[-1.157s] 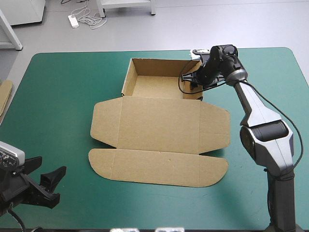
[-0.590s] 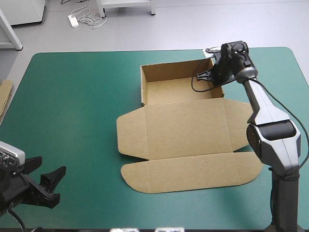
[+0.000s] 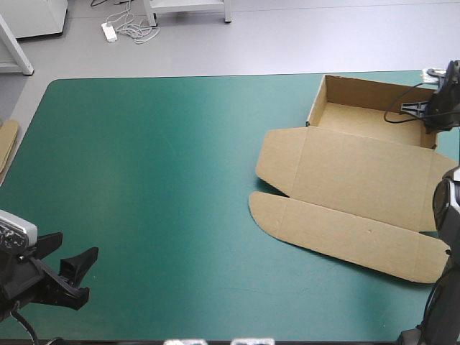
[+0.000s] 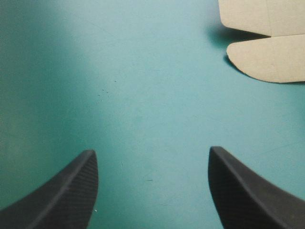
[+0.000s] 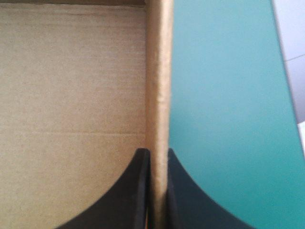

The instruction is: Fold the box

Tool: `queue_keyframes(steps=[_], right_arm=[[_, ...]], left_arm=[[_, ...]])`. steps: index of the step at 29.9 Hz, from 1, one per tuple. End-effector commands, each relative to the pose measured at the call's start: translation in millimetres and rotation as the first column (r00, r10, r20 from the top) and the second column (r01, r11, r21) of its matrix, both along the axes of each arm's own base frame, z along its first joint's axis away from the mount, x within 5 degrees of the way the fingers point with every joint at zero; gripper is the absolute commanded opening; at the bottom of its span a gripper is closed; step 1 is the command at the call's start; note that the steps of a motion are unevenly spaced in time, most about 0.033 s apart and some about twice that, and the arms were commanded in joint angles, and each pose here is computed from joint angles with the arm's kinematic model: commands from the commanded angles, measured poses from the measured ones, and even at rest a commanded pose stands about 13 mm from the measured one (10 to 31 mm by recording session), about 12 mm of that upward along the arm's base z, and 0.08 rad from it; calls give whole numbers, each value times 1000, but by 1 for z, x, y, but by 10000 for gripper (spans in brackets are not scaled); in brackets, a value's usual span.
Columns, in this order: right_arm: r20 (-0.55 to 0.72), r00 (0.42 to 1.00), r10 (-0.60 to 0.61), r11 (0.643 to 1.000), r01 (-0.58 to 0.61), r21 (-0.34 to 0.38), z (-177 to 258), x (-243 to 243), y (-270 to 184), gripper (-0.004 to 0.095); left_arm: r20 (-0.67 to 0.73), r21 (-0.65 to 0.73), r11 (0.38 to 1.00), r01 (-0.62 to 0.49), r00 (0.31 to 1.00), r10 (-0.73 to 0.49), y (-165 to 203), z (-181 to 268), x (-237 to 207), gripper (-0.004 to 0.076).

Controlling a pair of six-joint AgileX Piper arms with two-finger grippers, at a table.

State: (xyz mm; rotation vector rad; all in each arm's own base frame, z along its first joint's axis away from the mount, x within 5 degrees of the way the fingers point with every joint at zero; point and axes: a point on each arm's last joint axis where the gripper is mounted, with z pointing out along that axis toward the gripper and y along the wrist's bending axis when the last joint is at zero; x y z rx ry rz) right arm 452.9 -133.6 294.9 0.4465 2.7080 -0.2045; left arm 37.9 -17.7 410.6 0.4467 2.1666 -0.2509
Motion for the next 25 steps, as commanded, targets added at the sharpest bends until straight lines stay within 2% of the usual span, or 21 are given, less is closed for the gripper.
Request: queue_keyframes(steps=[1,3,5,9,13,18,23,25], right_arm=[[71,996,-45,994,52,-95,40,-23,-25,0],[54,997,-47,992,53,-112,34,-25,-32,1],[11,998,-54,986,55,-159,24,-27,-37,1],[-33,998,-52,986,46,-158,6,-29,-40,1],[-85,995,-60,980,43,-192,-2,-33,-44,36],[-71,995,-70,982,56,-181,4,-36,-46,285],[6,996,-85,976,85,-202,34,-48,-42,624],[53,994,-92,973,101,-207,49,-54,-40,692]], left_arm=[[-20,22,1000,3,1000,-3,1,3,-1,472],[-19,31,1000,-3,1000,4,2,2,-1,472],[-11,48,999,-17,1000,18,4,2,0,472],[-7,56,998,-24,1000,24,5,3,0,472],[-7,56,998,-24,1000,24,5,3,0,472],[-11,48,999,-18,1000,18,4,2,0,472],[-12,44,999,-14,1000,15,4,2,0,472],[-8,50,999,-20,1000,20,4,3,0,472]])
